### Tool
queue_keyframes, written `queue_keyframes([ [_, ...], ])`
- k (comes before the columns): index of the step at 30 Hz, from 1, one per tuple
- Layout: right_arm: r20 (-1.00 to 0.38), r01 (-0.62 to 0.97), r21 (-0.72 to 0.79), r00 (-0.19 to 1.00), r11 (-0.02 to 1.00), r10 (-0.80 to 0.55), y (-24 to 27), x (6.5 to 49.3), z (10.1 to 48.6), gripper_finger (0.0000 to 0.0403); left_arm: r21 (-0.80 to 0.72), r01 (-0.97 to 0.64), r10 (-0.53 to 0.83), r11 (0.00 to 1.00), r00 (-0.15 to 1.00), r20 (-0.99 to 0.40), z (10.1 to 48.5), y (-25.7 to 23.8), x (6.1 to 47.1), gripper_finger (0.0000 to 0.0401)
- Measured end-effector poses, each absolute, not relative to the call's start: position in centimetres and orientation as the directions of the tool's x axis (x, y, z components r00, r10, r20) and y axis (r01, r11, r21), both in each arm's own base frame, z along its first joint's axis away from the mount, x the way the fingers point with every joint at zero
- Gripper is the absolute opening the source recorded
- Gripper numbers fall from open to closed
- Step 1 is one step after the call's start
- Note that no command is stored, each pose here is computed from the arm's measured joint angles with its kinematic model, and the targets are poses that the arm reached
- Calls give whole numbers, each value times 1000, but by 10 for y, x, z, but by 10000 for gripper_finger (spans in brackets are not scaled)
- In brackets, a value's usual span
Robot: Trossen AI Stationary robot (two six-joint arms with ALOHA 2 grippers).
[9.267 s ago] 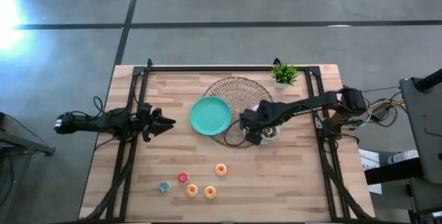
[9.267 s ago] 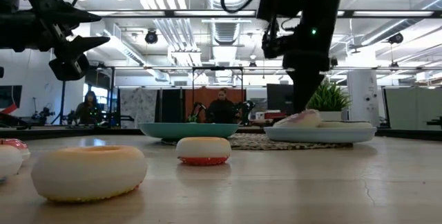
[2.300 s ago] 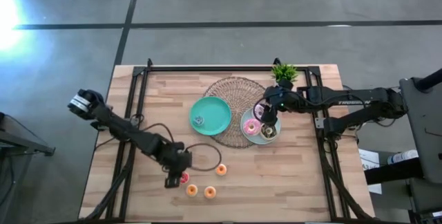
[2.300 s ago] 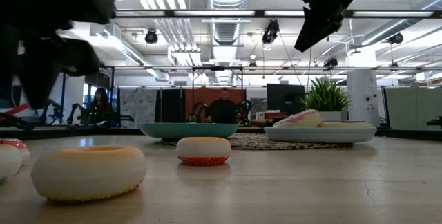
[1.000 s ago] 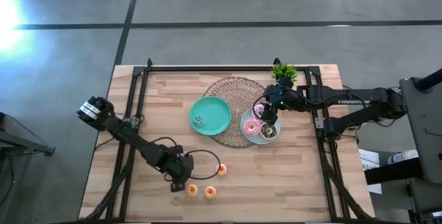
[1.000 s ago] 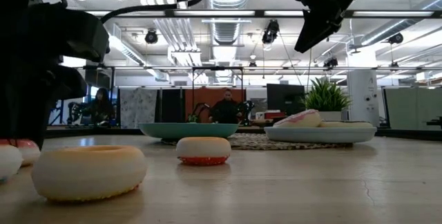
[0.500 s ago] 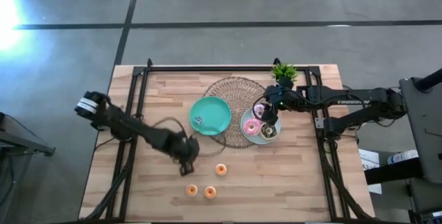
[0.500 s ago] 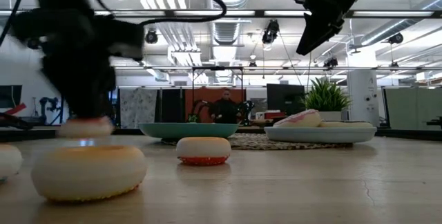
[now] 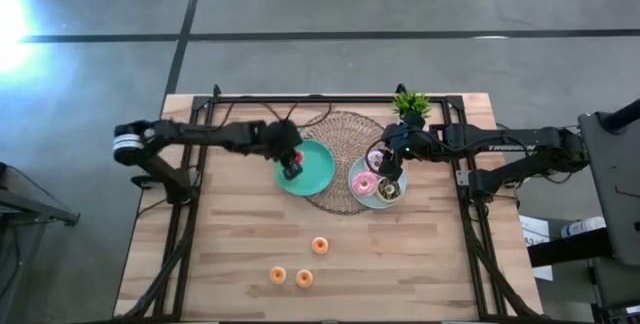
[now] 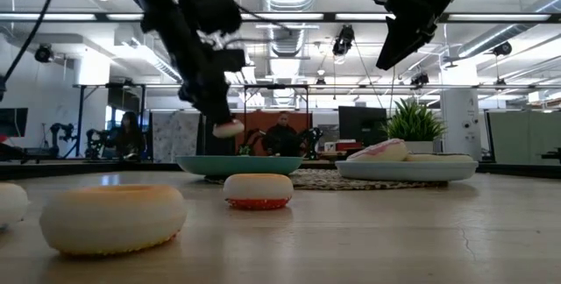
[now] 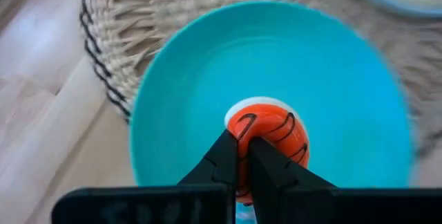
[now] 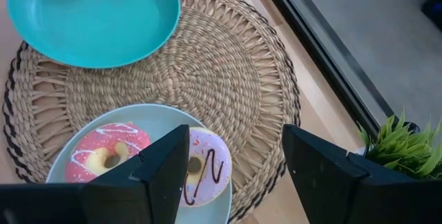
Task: Pick & Place donuts
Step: Put the small orange donut on the green plate, then put the small white donut on the green plate
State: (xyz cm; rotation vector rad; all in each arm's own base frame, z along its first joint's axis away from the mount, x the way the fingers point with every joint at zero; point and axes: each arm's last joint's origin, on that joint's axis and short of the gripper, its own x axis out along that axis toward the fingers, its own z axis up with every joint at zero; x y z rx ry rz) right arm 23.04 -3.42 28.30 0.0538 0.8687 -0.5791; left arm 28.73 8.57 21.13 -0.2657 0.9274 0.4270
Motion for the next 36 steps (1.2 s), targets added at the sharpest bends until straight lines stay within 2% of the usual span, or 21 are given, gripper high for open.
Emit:
queue_keyframes([
  [5, -734, 505, -181, 502, 844, -458, -34, 230, 283, 224, -57, -506, 228, 861, 483, -845, 200, 109, 297, 9],
  [8, -734, 505, -181, 502, 844, -458, -34, 230, 283, 224, -88, -488, 188, 868, 488, -853, 197, 110, 301, 40],
  [12, -734, 507, -179, 502, 843, -458, -34, 230, 283, 224, -80, -495, 169, 865, 437, -883, 197, 108, 298, 87],
  [16, -733, 507, -179, 502, 843, -458, -34, 230, 283, 224, -76, -495, 180, 866, 450, -874, 211, 105, 291, 111],
  [25, -733, 512, -174, 503, 841, -458, -34, 230, 283, 224, -76, -468, 187, 880, 491, -851, 239, 96, 273, 114],
  [31, -732, 528, -159, 503, 834, -459, -34, 230, 283, 224, -108, -288, 69, 952, 541, -838, 253, 58, 272, 114],
  [36, -733, 541, -142, 505, 829, -455, -34, 231, 283, 224, -95, -163, 0, 982, 503, -864, 249, 20, 274, 114],
])
